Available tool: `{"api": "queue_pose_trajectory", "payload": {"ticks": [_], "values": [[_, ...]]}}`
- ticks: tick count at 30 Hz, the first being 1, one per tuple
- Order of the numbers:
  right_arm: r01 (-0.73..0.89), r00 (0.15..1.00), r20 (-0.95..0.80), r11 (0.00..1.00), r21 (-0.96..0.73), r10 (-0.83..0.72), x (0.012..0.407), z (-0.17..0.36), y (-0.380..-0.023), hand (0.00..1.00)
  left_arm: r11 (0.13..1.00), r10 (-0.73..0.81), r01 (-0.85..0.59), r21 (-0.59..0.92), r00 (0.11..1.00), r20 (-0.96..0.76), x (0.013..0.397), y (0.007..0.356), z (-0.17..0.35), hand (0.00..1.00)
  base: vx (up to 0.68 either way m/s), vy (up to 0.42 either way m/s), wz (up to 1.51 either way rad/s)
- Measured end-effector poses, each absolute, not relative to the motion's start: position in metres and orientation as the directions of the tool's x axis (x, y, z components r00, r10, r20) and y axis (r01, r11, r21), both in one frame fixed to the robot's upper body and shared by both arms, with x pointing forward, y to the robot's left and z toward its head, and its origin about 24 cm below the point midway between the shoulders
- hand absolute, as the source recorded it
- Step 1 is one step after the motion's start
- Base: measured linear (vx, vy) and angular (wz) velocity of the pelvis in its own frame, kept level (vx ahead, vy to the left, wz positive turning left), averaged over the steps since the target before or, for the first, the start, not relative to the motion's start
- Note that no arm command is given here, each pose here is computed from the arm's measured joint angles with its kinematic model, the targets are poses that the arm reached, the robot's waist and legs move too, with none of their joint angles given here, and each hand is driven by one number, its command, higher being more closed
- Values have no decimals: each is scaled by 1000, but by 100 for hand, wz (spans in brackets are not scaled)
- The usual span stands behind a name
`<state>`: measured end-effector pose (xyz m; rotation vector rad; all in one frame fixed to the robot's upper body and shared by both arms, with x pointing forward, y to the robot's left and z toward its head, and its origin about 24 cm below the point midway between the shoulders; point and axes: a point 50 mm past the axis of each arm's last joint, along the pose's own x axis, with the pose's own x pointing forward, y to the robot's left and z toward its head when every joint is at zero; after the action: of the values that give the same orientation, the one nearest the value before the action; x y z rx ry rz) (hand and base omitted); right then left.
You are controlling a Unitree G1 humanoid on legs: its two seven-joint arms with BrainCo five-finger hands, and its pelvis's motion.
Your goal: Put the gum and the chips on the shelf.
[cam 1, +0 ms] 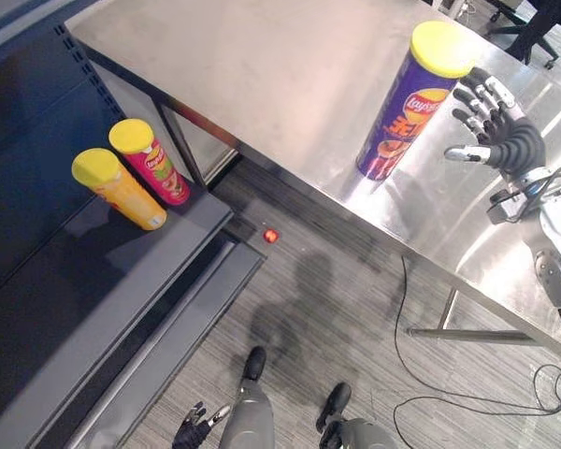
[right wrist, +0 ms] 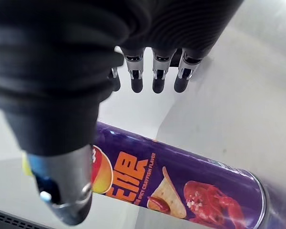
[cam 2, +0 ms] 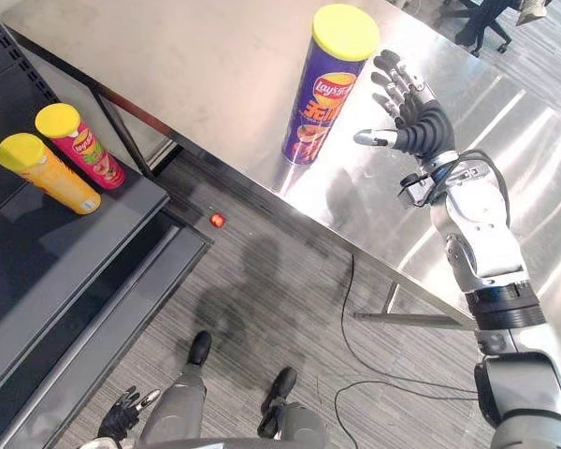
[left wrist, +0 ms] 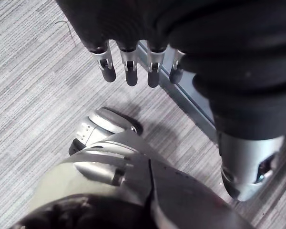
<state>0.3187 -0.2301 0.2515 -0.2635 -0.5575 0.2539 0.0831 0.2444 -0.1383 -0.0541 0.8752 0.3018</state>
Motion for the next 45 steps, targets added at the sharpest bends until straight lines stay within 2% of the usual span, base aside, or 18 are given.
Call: {"api": "queue_pose_trajectory", "payload": {"ticks": [8, 22, 28, 29, 45], "values": [[-126, 823, 501, 947, -297, 267, 324, 259, -234, 0, 957, 238, -279, 75, 616, -751, 90, 244, -137, 0, 2, 20, 3], [-157, 793, 514, 924, -348, 328, 333, 278, -215, 0, 951, 248, -304, 55, 644, -724, 103, 243, -133, 0, -3, 14, 3], [-162, 755, 551, 916, -367, 354, 333, 296, -205, 0, 950, 254, -308, 56, 655, -712, 110, 242, -131, 0, 3, 14, 3], [-160, 752, 555, 916, -368, 354, 333, 298, -205, 100, 949, 257, -309, 58, 657, -709, 112, 242, -130, 0, 0, 0, 0], [-123, 755, 561, 914, -387, 339, 333, 300, -204, 100, 949, 256, -313, 49, 668, -699, 119, 241, -129, 0, -8, 15, -3]]}}
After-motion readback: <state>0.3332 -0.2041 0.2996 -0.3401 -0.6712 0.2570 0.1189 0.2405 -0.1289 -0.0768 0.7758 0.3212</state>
